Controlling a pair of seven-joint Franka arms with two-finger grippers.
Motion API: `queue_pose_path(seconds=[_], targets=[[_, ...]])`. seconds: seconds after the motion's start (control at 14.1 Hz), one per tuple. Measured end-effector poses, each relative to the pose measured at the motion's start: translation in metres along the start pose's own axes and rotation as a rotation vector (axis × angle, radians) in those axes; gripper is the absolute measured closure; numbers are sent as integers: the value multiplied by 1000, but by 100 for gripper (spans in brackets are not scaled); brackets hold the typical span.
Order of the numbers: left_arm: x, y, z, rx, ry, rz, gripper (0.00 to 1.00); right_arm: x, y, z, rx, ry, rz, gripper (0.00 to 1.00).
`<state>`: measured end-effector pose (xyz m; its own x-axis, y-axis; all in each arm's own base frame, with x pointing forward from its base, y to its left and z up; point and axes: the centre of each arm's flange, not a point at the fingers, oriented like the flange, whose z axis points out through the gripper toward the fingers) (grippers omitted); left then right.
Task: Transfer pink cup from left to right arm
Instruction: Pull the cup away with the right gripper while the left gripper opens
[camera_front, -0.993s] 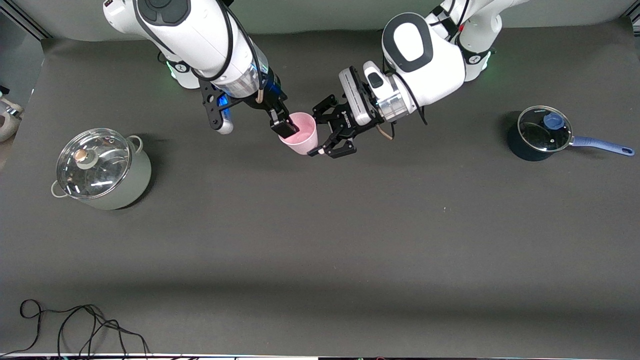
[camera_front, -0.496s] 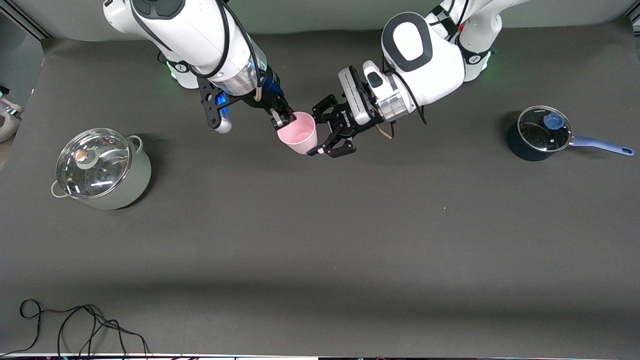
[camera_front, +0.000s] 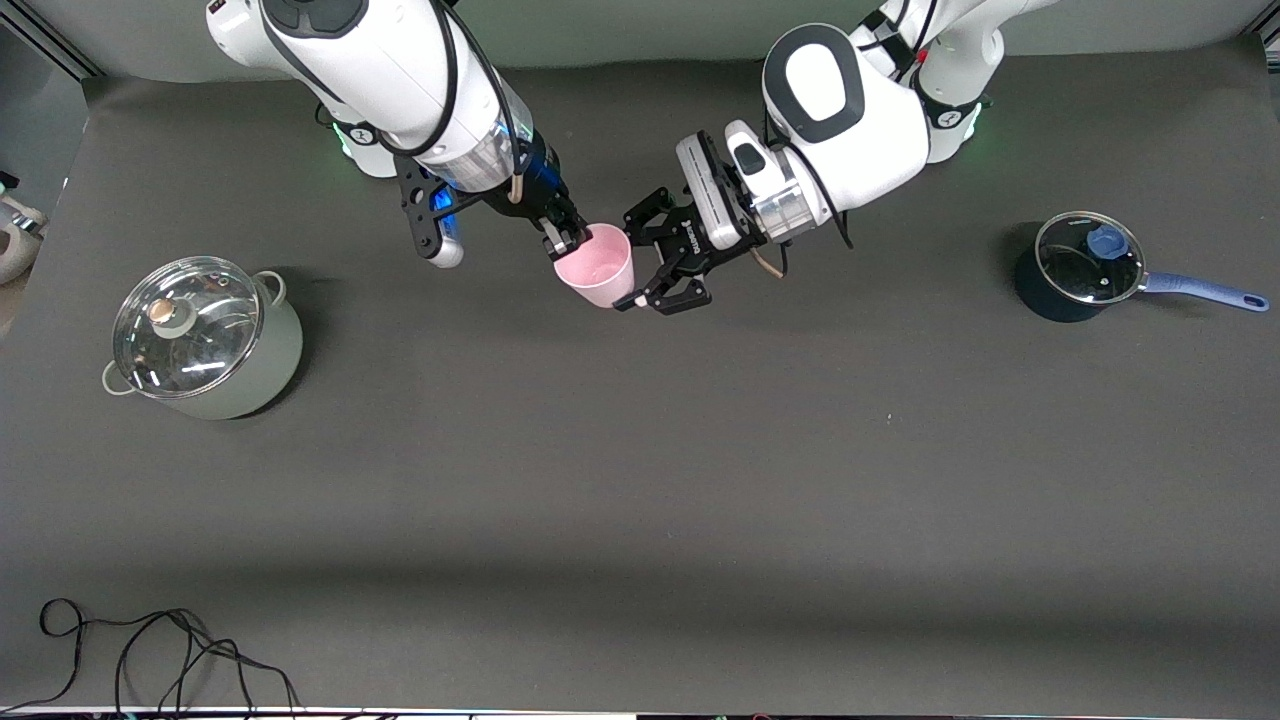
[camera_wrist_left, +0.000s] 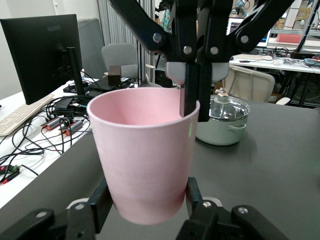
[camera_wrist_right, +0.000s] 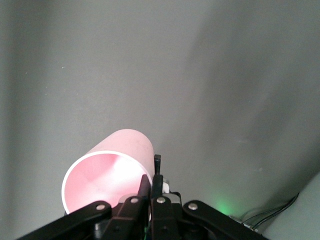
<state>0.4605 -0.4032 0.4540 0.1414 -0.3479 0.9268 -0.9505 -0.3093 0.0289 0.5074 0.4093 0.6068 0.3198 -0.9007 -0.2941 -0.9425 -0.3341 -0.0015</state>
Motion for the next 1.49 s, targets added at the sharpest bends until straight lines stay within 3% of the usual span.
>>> queue_pose_path(seconds=[0.21,0.43,0.78,1.13,1.28,1.49], targets=[[2,-5,-3,18,2,-1,3,17,-5,-8,11,8,-66,97],[1,-12,-6,32,1,-6,2,54,-13,-26,24,14,-97,97],[-25,-59,-27,65,8,-91,1,137,2,-64,-82,48,-335,97],[-72,-116,-64,-97,64,-255,1,250,27,-104,-122,79,-600,97],[-82,-133,-86,-219,0,-354,1,285,41,-106,-168,102,-715,97],[-101,-156,-136,-375,-178,-519,1,326,52,-93,-181,106,-814,97]])
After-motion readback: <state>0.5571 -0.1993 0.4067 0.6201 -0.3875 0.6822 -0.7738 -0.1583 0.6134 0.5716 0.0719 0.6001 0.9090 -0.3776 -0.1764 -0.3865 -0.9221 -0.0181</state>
